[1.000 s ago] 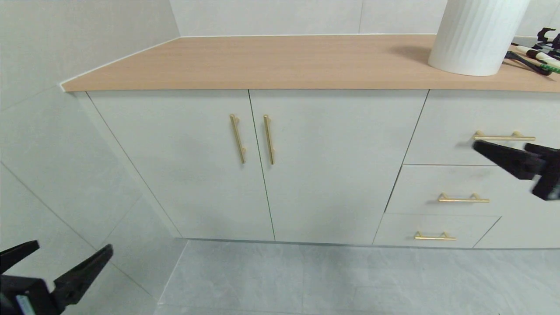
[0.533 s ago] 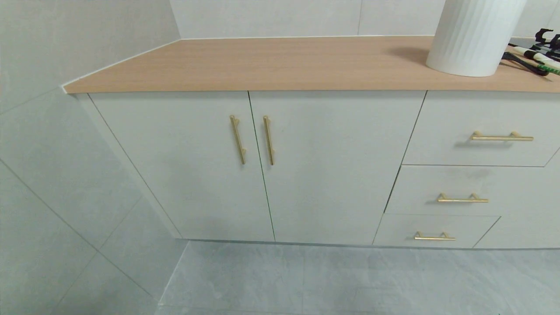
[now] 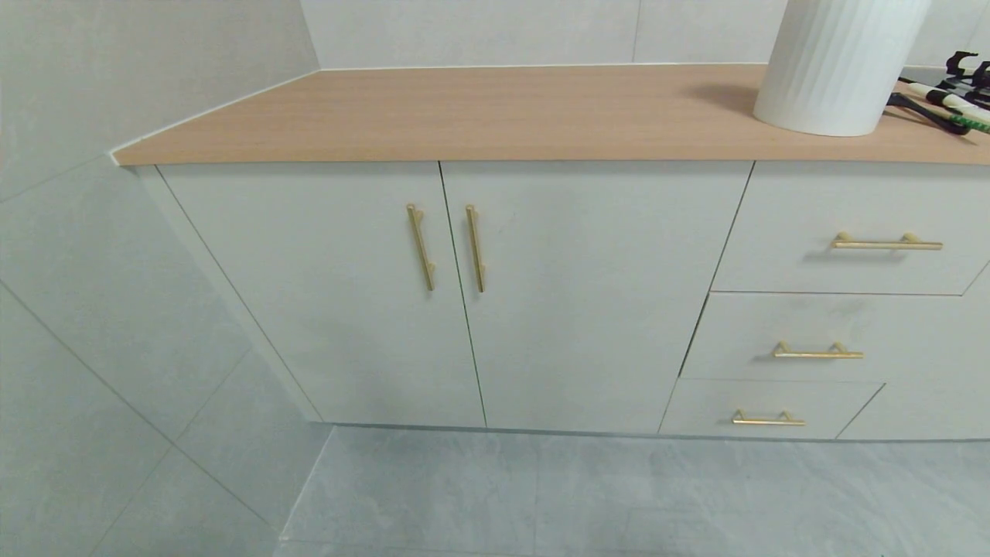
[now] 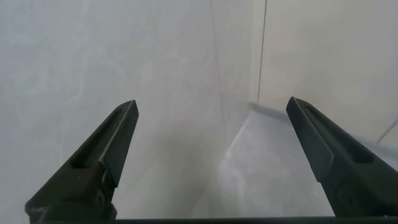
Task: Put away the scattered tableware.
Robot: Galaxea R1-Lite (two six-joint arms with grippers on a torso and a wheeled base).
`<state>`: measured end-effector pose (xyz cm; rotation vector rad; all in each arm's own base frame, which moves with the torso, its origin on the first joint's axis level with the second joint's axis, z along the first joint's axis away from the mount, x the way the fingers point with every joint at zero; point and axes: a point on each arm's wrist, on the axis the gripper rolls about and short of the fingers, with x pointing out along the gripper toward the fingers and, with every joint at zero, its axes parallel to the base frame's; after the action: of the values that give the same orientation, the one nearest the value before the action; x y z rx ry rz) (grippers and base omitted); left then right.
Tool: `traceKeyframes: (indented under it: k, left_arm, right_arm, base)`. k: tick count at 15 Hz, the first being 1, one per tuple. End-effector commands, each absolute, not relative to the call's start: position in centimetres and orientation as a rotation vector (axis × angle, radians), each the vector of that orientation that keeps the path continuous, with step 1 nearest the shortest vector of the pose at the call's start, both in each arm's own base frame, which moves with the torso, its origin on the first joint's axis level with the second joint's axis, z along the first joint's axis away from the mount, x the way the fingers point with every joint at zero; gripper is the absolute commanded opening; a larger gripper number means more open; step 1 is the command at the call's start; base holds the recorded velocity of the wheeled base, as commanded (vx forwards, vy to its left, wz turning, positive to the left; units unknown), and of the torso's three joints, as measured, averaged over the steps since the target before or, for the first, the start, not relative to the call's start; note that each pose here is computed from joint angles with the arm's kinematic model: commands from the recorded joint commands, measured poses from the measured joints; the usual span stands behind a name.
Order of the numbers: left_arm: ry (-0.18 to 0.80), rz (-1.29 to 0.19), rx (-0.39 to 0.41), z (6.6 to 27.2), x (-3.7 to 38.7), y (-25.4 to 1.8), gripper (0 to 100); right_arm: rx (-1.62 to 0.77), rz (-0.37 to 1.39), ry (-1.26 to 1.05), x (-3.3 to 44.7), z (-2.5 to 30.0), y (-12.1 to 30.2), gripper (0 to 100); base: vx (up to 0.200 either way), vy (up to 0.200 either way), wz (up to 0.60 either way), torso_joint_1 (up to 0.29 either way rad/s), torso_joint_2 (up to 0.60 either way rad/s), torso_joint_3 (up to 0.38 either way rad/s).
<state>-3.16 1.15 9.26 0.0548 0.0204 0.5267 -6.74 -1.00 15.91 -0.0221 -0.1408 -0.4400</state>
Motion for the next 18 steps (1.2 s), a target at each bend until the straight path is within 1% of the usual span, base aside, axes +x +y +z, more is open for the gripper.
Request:
traceKeyframes:
  k: [1,2,4,5,6,7,11,13,14,15,18]
  left_arm:
    - [0.017,0.405,0.06,8.2,-2.8,0.9,100]
    - [0.004,0.316,0.056,8.2,-2.7,0.7,100]
    - [-0.01,0.194,0.051,8.1,-2.5,0.4,100]
    - [-0.034,0.101,0.046,8.0,-2.3,0.2,100]
    - [-0.009,0.022,0.026,7.7,-2.3,0.0,100]
    - [0.006,0.002,0.009,7.6,-2.3,0.0,100]
    - [0.0,0.003,0.0,7.6,-2.3,0.0,100]
    - [-0.002,0.003,0.002,7.6,-2.3,0.0,100]
    - [0.0,0.003,0.002,7.6,-2.3,0.0,100]
    - [0.0,0.003,0.002,7.6,-2.3,0.0,100]
    - [0.0,0.003,0.009,7.6,-2.3,0.0,100]
  right_arm:
    - [-0.042,-0.411,-0.045,-4.9,12.3,-0.9,100]
    - [-0.054,-0.406,-0.014,-4.1,10.8,-0.9,100]
    - [-0.056,-0.394,-0.036,-3.0,9.2,-0.8,100]
    - [-0.062,-0.346,-0.054,-2.4,8.2,-0.7,100]
    - [-0.06,-0.307,-0.044,-2.4,8.1,-0.7,100]
    - [-0.061,-0.289,-0.043,-2.4,8.1,-0.6,100]
    - [-0.065,-0.198,-0.048,-2.3,8.1,-0.4,100]
    - [-0.056,-0.103,-0.048,-2.3,8.1,-0.2,100]
    - [-0.008,-0.08,-0.038,-2.3,8.0,-0.2,100]
    - [-0.007,-0.06,0.017,-2.3,7.4,-0.1,100]
    - [-0.006,-0.041,0.0,-2.3,7.6,-0.1,100]
  base:
    - [0.0,0.0,0.0,0.0,0.0,0.0]
    - [0.0,0.0,0.0,0.0,0.0,0.0]
    - [0.0,0.0,0.0,0.0,0.0,0.0]
    - [0.0,0.0,0.0,0.0,0.0,0.0]
    - [0.0,0.0,0.0,0.0,0.0,0.0]
    - [0.0,0.0,0.0,0.0,0.0,0.0]
    - [0.0,0.0,0.0,0.0,0.0,0.0]
    - [0.0,0.0,0.0,0.0,0.0,0.0]
    - [0.0,0.0,0.0,0.0,0.0,0.0]
    - [0.0,0.0,0.0,0.0,0.0,0.0]
    - [0.0,0.0,0.0,0.0,0.0,0.0]
